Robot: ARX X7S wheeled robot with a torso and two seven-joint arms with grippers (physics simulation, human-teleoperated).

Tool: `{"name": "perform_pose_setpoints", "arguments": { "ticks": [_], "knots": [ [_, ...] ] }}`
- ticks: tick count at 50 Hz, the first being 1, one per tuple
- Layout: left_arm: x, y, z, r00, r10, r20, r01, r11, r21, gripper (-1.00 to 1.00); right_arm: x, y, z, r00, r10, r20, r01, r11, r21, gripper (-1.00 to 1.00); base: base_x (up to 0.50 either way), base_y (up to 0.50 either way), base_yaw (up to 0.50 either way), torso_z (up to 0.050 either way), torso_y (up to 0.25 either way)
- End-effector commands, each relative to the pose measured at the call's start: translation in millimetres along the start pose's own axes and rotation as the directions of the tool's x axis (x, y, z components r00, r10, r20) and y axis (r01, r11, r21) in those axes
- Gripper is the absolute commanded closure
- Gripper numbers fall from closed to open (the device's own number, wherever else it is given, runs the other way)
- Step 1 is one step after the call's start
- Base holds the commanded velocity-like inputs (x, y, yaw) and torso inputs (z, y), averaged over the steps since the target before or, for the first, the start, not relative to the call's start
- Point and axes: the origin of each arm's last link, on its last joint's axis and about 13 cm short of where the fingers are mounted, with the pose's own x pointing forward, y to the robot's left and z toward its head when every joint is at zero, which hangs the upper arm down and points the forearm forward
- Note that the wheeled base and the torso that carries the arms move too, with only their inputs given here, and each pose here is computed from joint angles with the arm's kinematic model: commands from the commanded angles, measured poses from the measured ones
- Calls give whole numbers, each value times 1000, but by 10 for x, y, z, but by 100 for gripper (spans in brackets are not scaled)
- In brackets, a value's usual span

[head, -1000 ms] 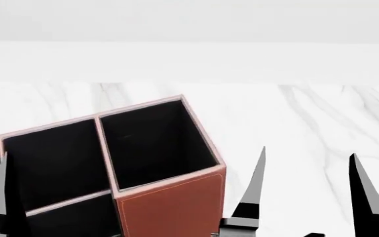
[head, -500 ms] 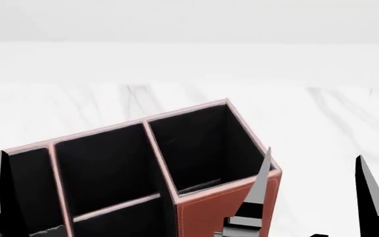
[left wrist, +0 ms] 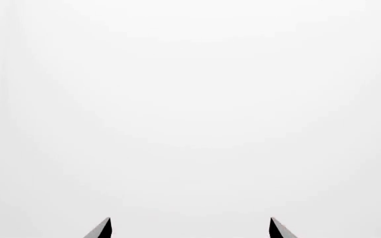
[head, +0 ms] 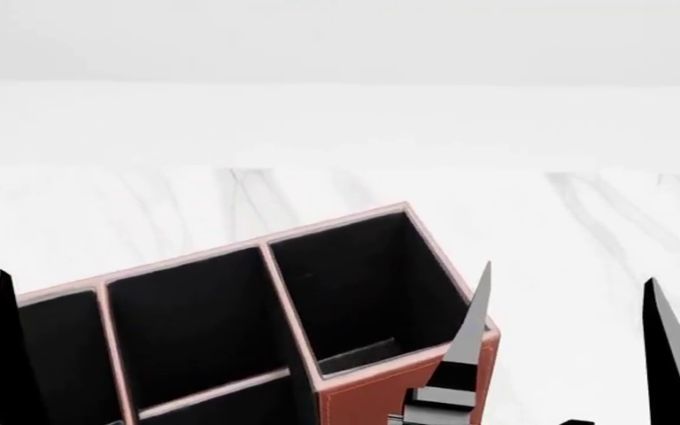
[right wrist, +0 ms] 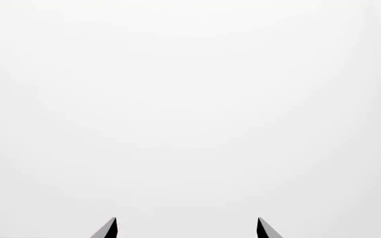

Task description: Pick up the book and place it in the front compartment of the caddy.

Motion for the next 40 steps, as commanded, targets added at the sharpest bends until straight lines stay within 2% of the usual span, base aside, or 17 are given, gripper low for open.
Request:
{"name": "perform_pose_setpoints", "arguments": {
  "ticks": [1,8,10,16,18,19,22,27,28,29,31,32,34,38,40],
  "knots": [
    [-6,2,15,1000,1,2,-1,1000,-3,-100,3,3,1,1000,-3,-4,3,1000,-8,-100,0,0,0,49,0],
    [-1,5,17,1000,4,1,-4,1000,-3,-100,23,0,-9,999,-45,-23,43,998,-54,-100,0,0,0,49,0],
    [3,3,9,1000,5,-5,-5,1000,-9,-100,21,4,-20,1000,-25,15,26,996,-82,-100,0,0,0,49,0],
    [7,-19,23,1000,3,0,-3,999,-47,-100,14,10,2,1000,-23,20,24,998,-55,-100,0,0,0,5,0],
    [-21,-44,66,998,-51,37,56,990,-130,-100,15,5,10,1000,-22,21,23,998,-52,-100,0,0,0,0,0],
    [-21,-48,51,998,-62,3,62,992,-106,-100,14,1,20,999,-21,25,22,998,-51,-100,0,0,0,0,0],
    [-19,-71,99,995,-90,52,96,989,-111,-100,10,-19,37,999,-24,34,25,999,-45,-100,0,0,0,0,0],
    [16,-78,134,985,-158,68,165,980,-108,-100,3,-4,41,999,-14,33,16,999,-44,-100,0,0,0,0,0],
    [24,-76,132,988,-144,63,151,980,-128,-100,3,-1,49,999,-13,33,15,999,-43,-100,0,0,0,0,0],
    [41,-61,149,991,-102,84,121,957,-264,-100,4,0,46,999,-11,33,12,999,-42,-100,0,0,0,0,0],
    [69,-37,151,990,-132,59,141,967,-214,-100,7,-2,41,999,-10,33,11,999,-43,-100,0,0,0,0,0],
    [69,-38,151,990,-132,59,141,967,-214,-100,7,-2,41,999,-10,33,11,999,-43,-100,0,0,0,0,0],
    [115,10,181,986,-167,-4,163,970,-181,-100,7,-2,27,999,-7,31,9,999,-43,-100,0,0,0,0,0],
    [138,15,220,976,-216,-22,209,962,-174,-100,10,2,33,999,-5,32,6,999,-42,-100,0,0,0,0,0],
    [139,9,230,958,-283,-43,272,947,-169,-100,8,-2,34,999,-6,32,7,999,-43,-100,0,0,0,0,0]
  ]
}}
